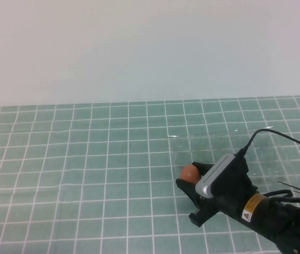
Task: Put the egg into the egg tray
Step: Place the egg in the egg tray
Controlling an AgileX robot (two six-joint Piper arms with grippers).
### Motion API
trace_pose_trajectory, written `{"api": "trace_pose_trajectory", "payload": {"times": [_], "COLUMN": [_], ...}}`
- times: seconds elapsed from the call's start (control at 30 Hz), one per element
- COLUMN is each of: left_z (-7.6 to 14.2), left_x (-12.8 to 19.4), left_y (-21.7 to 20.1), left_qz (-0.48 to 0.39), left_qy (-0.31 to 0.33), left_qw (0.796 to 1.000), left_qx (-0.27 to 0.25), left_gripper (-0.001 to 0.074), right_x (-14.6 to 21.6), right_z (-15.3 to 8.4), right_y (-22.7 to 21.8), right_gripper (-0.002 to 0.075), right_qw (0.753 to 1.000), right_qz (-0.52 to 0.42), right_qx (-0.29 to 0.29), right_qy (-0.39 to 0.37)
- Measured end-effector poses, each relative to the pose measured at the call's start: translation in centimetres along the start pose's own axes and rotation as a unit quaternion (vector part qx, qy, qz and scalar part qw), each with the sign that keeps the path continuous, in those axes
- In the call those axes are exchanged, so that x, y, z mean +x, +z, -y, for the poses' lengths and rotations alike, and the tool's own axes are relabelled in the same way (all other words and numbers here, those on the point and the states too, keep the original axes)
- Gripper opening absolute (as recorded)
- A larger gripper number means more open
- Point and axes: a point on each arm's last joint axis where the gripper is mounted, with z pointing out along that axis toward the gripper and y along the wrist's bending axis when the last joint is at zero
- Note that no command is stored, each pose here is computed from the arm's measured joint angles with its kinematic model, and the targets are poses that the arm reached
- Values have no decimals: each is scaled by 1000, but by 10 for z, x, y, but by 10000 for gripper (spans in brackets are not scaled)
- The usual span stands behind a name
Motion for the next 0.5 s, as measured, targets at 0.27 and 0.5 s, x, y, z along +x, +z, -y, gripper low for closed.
{"api": "trace_pose_trajectory", "payload": {"times": [0.27, 0.5], "left_z": [0, 0], "left_x": [0, 0], "left_y": [0, 0], "left_qz": [0, 0], "left_qy": [0, 0], "left_qw": [1000, 1000], "left_qx": [0, 0], "left_gripper": [-1, -1], "right_x": [0, 0], "right_z": [3, 3], "right_y": [0, 0], "right_gripper": [364, 452], "right_qw": [1000, 1000], "right_qz": [1, 0], "right_qx": [16, 19], "right_qy": [12, 17]}}
